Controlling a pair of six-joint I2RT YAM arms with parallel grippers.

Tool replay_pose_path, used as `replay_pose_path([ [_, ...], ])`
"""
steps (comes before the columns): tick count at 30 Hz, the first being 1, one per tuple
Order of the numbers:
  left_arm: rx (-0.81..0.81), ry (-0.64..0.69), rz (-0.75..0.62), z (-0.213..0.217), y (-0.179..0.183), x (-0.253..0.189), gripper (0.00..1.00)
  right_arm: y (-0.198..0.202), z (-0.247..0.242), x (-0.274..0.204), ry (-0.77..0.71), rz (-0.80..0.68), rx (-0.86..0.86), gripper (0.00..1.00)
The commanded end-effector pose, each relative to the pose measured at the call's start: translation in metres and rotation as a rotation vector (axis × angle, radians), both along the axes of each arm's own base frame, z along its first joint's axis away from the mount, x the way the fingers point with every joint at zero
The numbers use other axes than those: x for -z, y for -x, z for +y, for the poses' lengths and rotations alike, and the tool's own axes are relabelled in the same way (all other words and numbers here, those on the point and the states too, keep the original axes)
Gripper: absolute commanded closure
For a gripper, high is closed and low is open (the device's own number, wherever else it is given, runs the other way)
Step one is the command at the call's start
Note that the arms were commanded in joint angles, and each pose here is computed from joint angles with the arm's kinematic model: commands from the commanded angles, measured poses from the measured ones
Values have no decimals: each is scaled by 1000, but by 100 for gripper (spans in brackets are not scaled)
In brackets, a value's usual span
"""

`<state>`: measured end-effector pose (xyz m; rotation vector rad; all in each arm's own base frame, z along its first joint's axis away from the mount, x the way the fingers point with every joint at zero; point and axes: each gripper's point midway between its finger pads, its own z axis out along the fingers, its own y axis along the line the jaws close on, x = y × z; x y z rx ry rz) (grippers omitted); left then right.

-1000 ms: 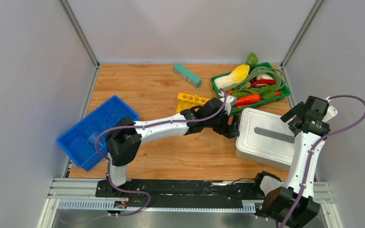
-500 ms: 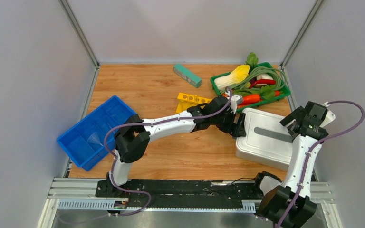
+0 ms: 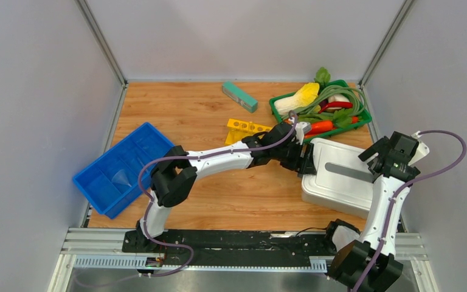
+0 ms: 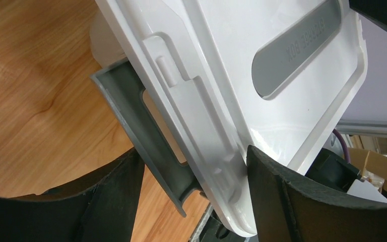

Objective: Organize the chemistry lab equipment

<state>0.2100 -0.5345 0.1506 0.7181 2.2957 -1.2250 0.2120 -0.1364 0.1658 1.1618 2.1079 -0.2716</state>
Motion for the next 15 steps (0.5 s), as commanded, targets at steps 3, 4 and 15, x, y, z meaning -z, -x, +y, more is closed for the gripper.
replay_pose_path([
  [3,3,-23,-21,-3,-4,-3,37,-2,17,22,-101,3,-24,0],
  [4,3,-33,-34,-1,-6,-5,42,-2,18,22,-107,0,-23,0],
  [15,41,-158,-159,5,-3,-11,61,-6,24,23,-142,-15,-35,0],
])
